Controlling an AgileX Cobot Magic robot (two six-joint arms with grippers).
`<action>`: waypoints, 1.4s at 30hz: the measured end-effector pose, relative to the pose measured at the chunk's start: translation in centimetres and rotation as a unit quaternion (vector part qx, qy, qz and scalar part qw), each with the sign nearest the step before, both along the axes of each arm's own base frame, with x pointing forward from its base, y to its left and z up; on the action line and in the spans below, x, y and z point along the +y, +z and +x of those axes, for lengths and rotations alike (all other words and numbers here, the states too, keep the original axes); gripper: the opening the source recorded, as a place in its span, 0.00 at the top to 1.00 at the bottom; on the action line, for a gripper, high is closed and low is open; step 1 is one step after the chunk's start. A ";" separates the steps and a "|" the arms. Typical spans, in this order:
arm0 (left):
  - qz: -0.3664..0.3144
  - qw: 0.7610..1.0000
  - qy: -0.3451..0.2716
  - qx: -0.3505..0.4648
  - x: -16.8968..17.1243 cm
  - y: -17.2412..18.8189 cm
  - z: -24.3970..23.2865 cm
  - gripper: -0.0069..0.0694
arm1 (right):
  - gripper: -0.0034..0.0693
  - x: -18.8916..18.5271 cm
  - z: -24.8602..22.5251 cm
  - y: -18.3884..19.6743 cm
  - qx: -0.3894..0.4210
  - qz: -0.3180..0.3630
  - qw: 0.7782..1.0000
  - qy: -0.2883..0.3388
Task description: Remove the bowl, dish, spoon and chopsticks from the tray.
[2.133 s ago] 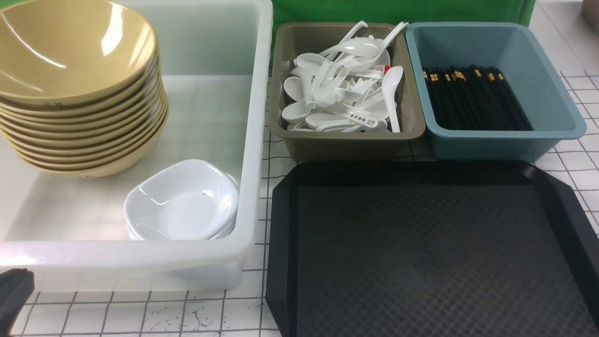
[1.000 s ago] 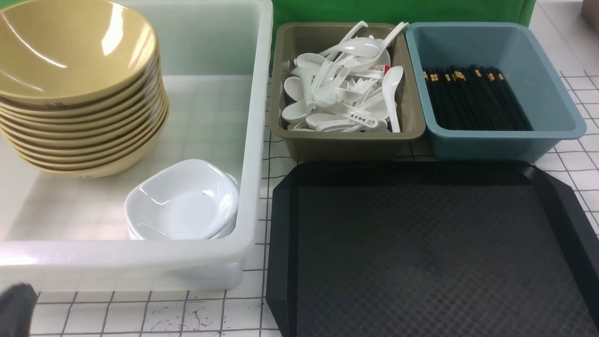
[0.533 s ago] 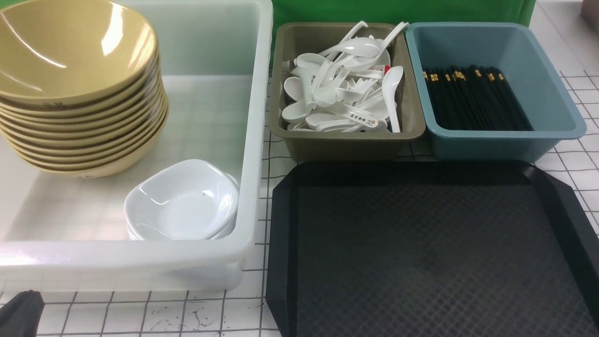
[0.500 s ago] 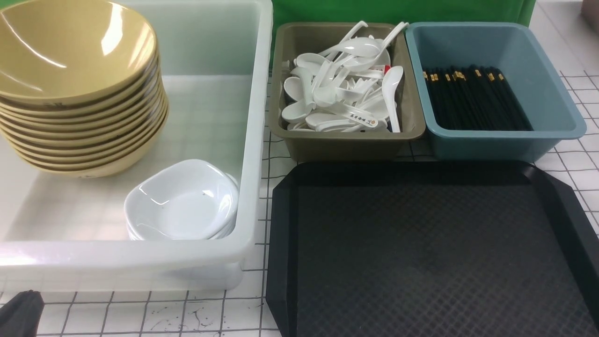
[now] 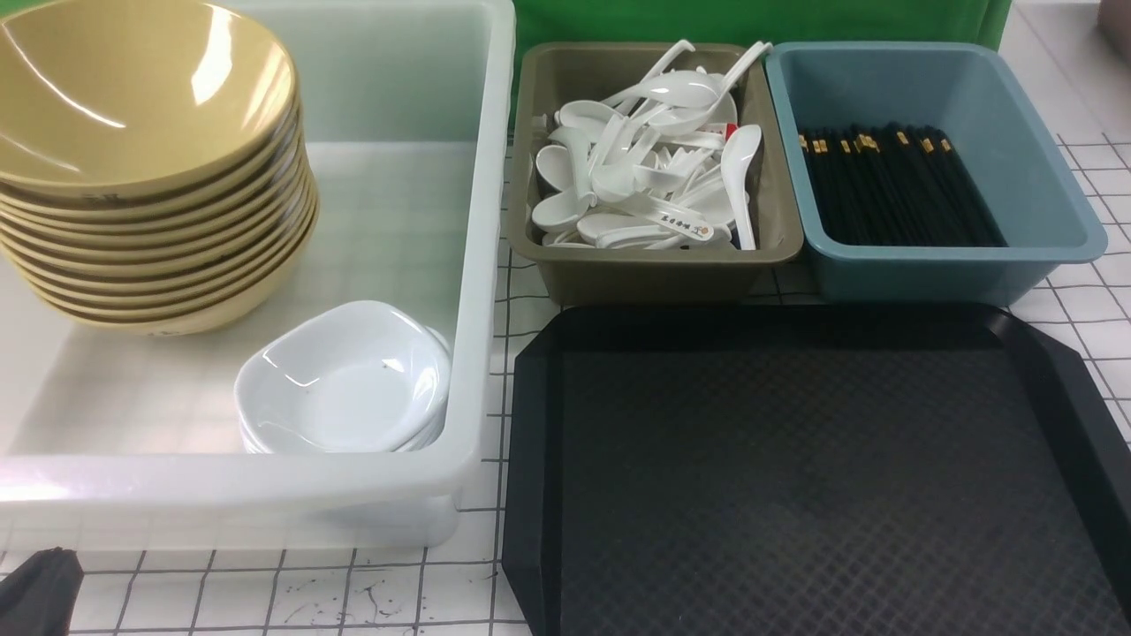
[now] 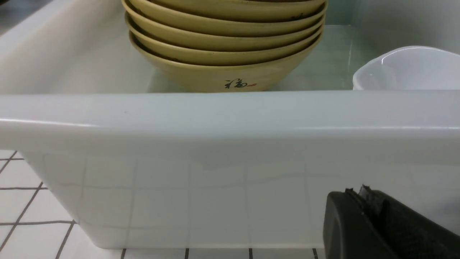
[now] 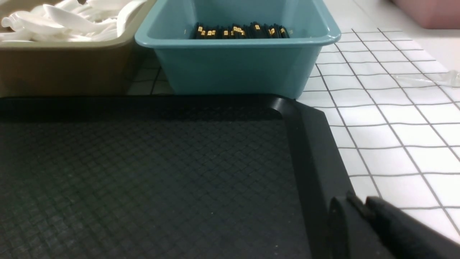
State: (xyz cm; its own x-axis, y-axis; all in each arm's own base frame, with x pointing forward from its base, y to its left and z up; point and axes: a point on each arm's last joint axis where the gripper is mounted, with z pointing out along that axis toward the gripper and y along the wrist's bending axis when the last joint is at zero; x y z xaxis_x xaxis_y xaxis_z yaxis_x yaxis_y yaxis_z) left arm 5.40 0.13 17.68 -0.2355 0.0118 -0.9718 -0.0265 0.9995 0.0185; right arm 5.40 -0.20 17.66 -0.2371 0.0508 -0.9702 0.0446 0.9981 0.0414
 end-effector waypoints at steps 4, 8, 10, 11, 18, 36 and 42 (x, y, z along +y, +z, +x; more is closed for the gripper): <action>0.000 1.000 0.000 0.000 0.0 0.0 0.0 0.93 | 0.82 0.0 0.0 0.0 0.000 0.000 1.000 0.000; 0.000 1.000 0.000 0.000 0.0 0.0 0.0 0.93 | 0.82 0.0 0.0 0.0 0.000 0.000 1.000 0.000; 0.000 1.000 0.000 0.000 0.0 0.0 0.0 0.93 | 0.82 0.0 0.0 0.0 0.000 0.000 1.000 0.000; 0.001 1.000 0.000 0.000 0.0 0.0 0.0 0.93 | 0.82 0.0 0.0 0.0 0.000 0.000 1.000 0.000; 0.001 1.000 0.000 0.000 0.0 0.0 0.0 0.93 | 0.81 0.0 0.0 0.0 0.000 0.000 1.000 0.000; 0.001 1.000 0.000 0.000 0.0 0.0 0.0 0.93 | 0.78 0.0 0.0 0.0 0.000 0.000 1.000 0.000; 0.001 1.000 0.000 0.000 0.0 0.0 0.0 0.93 | 0.77 0.0 0.0 0.0 0.000 0.000 1.000 0.000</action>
